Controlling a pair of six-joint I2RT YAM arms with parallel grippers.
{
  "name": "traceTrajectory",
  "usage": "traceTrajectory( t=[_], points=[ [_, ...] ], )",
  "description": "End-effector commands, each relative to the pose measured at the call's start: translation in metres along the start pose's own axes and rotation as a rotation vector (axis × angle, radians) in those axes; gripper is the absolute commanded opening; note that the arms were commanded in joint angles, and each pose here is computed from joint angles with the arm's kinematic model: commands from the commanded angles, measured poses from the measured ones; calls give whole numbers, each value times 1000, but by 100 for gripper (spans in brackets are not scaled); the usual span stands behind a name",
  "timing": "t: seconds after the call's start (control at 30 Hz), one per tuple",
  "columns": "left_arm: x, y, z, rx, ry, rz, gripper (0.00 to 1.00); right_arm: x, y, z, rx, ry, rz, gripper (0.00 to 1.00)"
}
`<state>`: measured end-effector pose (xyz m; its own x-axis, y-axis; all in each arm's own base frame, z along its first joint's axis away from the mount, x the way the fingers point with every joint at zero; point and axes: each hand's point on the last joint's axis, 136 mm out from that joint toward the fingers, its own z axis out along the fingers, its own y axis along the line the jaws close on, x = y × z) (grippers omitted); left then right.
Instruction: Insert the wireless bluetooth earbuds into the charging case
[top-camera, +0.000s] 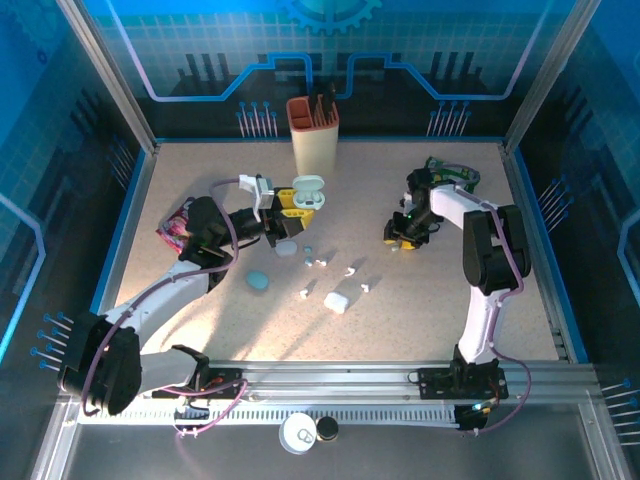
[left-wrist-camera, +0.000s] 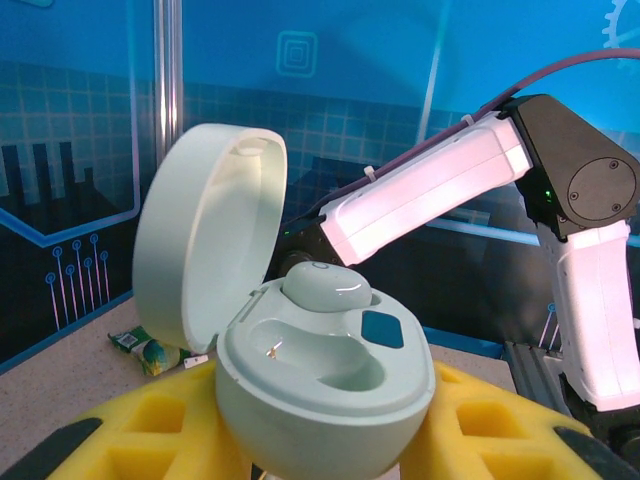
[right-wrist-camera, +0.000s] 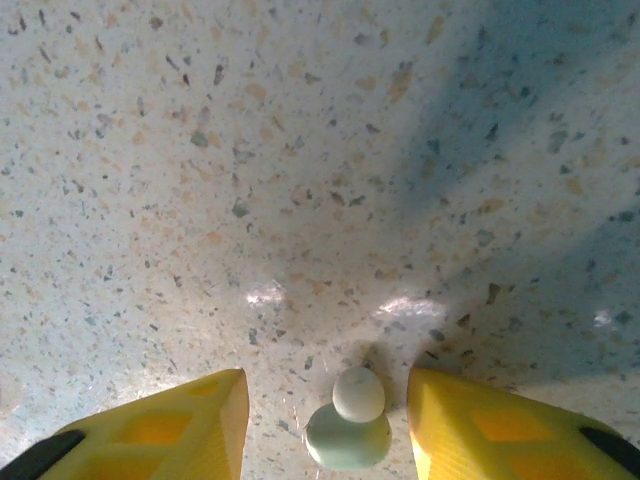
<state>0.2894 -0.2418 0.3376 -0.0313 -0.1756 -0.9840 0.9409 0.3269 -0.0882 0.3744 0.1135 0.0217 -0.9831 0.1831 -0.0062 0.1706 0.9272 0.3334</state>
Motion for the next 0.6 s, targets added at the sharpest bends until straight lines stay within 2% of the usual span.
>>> traceTrajectory(
  t=[0.0, 0.57],
  points=[
    [-4, -5, -2, 26, -11, 12, 36, 17, 9, -2, -33, 28, 2, 46],
    [-3, -4, -2, 23, -17, 13, 37, 46, 41, -9, -29, 74, -137, 46]
  ],
)
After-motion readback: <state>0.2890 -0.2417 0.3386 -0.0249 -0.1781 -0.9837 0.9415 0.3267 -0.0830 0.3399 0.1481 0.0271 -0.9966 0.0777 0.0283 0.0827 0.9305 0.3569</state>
